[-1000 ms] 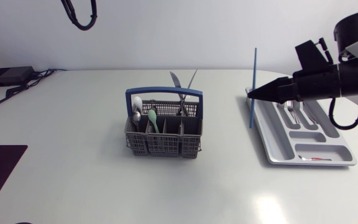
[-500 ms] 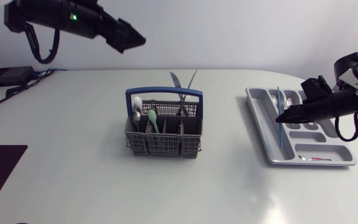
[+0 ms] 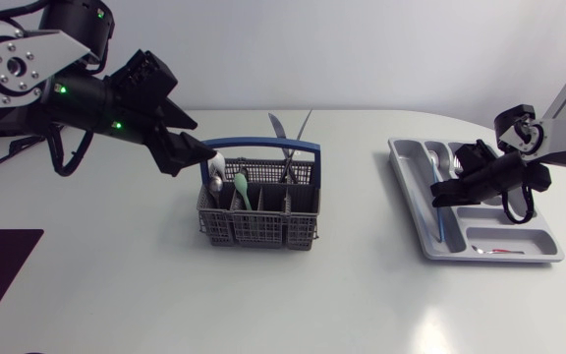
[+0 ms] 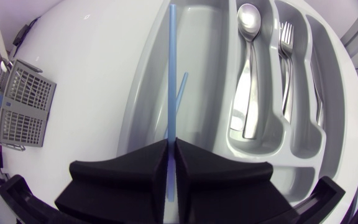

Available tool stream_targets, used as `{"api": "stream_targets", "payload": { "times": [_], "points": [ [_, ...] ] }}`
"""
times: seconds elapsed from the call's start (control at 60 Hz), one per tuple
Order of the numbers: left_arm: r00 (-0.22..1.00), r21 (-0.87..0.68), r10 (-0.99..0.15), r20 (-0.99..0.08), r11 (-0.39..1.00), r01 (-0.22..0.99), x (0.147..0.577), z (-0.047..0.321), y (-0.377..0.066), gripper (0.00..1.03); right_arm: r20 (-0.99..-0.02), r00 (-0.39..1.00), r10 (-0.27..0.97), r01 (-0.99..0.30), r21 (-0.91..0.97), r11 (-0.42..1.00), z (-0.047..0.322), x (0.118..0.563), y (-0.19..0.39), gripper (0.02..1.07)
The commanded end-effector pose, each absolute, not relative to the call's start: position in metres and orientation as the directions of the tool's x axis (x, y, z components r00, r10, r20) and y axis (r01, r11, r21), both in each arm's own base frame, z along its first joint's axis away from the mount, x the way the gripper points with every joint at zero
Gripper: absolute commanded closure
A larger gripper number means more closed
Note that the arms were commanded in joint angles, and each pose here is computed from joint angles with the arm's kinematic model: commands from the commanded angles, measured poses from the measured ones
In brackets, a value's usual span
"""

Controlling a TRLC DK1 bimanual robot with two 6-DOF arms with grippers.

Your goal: Unload the cutlery basket into the drawer organizer.

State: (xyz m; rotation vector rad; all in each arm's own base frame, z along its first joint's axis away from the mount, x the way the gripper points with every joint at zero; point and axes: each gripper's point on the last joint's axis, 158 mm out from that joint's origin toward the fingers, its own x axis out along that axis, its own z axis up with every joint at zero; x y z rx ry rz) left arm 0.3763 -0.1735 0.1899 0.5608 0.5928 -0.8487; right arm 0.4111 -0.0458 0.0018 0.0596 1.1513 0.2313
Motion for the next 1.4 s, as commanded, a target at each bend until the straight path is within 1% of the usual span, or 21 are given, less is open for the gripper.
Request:
{"api": "stream_targets", "payload": {
  "times": [0.0, 0.05, 0.117, 0.167, 0.217, 0.25, 0.3, 0.333, 0.4, 0.55, 0.617, 0.683, 0.817, 1.0, 1.1, 1.317, 1.383],
  "points": [
    [0.528, 0.245, -0.505, -0.683, 0.522, 0.817, 0.37, 0.181, -0.165, 0.14, -0.901, 0.381, 0.206, -0.129, 0.169, 0.977, -0.003, 0.418, -0.044, 0.96],
    [0.526, 0.247, -0.502, -0.687, 0.52, 0.818, 0.368, 0.177, -0.162, 0.14, -0.904, 0.374, 0.205, -0.13, 0.167, 0.977, -0.006, 0.417, -0.041, 0.94],
    [0.52, 0.245, -0.501, -0.692, 0.514, 0.822, 0.365, 0.173, -0.161, 0.14, -0.908, 0.371, 0.194, -0.127, 0.158, 0.979, -0.007, 0.417, -0.04, 0.87],
    [0.518, 0.244, -0.5, -0.694, 0.513, 0.823, 0.363, 0.169, -0.16, 0.14, -0.909, 0.37, 0.191, -0.122, 0.156, 0.98, -0.007, 0.417, -0.04, 0.78],
    [0.52, 0.246, -0.499, -0.693, 0.515, 0.821, 0.361, 0.167, -0.159, 0.14, -0.907, 0.38, 0.183, -0.119, 0.148, 0.982, -0.002, 0.417, -0.04, 0.62],
    [0.522, 0.248, -0.5, -0.691, 0.515, 0.821, 0.36, 0.166, -0.159, 0.14, -0.906, 0.394, 0.158, -0.119, 0.121, 0.986, 0.004, 0.417, -0.042, 0.45],
    [0.526, 0.252, -0.498, -0.689, 0.515, 0.819, 0.359, 0.165, -0.157, 0.14, -0.899, 0.418, 0.134, -0.124, 0.09, 0.988, 0.015, 0.417, -0.042, 0.31],
    [0.527, 0.254, -0.499, -0.688, 0.515, 0.819, 0.358, 0.164, -0.157, 0.14, -0.89, 0.438, 0.13, -0.133, 0.078, 0.988, 0.025, 0.416, -0.039, 0.27],
    [0.526, 0.253, -0.5, -0.687, 0.514, 0.82, 0.355, 0.163, -0.155, 0.14, -0.863, 0.485, 0.141, -0.179, 0.059, 0.982, 0.051, 0.413, -0.023, 0.26],
    [0.524, 0.247, -0.507, -0.684, 0.515, 0.821, 0.347, 0.16, -0.149, 0.14, -0.755, 0.591, 0.283, -0.395, 0.035, 0.918, 0.124, 0.391, 0.058, 0.26],
    [0.524, 0.242, -0.519, -0.675, 0.516, 0.822, 0.343, 0.16, -0.148, 0.14, -0.722, 0.599, 0.346, -0.481, 0.021, 0.876, 0.145, 0.376, 0.096, 0.26],
    [0.526, 0.233, -0.529, -0.665, 0.523, 0.82, 0.34, 0.157, -0.146, 0.14, -0.703, 0.584, 0.406, -0.554, 0.021, 0.832, 0.157, 0.364, 0.13, 0.26],
    [0.517, 0.212, -0.552, -0.654, 0.522, 0.826, 0.333, 0.147, -0.145, 0.14, -0.676, 0.546, 0.495, -0.645, 0.037, 0.763, 0.163, 0.352, 0.185, 0.26],
    [0.512, 0.18, -0.591, -0.623, 0.529, 0.83, 0.328, 0.141, -0.142, 0.14, -0.64, 0.51, 0.575, -0.71, 0.063, 0.701, 0.17, 0.351, 0.242, 0.26],
    [0.521, 0.175, -0.598, -0.609, 0.539, 0.824, 0.33, 0.137, -0.139, 0.14, -0.65, 0.48, 0.589, -0.732, 0.072, 0.677, 0.164, 0.349, 0.269, 0.26],
    [0.514, 0.165, -0.599, -0.613, 0.54, 0.826, 0.331, 0.118, -0.139, 0.14, -0.641, 0.478, 0.601, -0.743, 0.07, 0.666, 0.149, 0.353, 0.31, 0.26],
    [0.513, 0.163, -0.602, -0.612, 0.539, 0.827, 0.331, 0.115, -0.139, 0.14, -0.645, 0.472, 0.601, -0.752, 0.061, 0.656, 0.139, 0.351, 0.322, 0.26]
  ]
}}
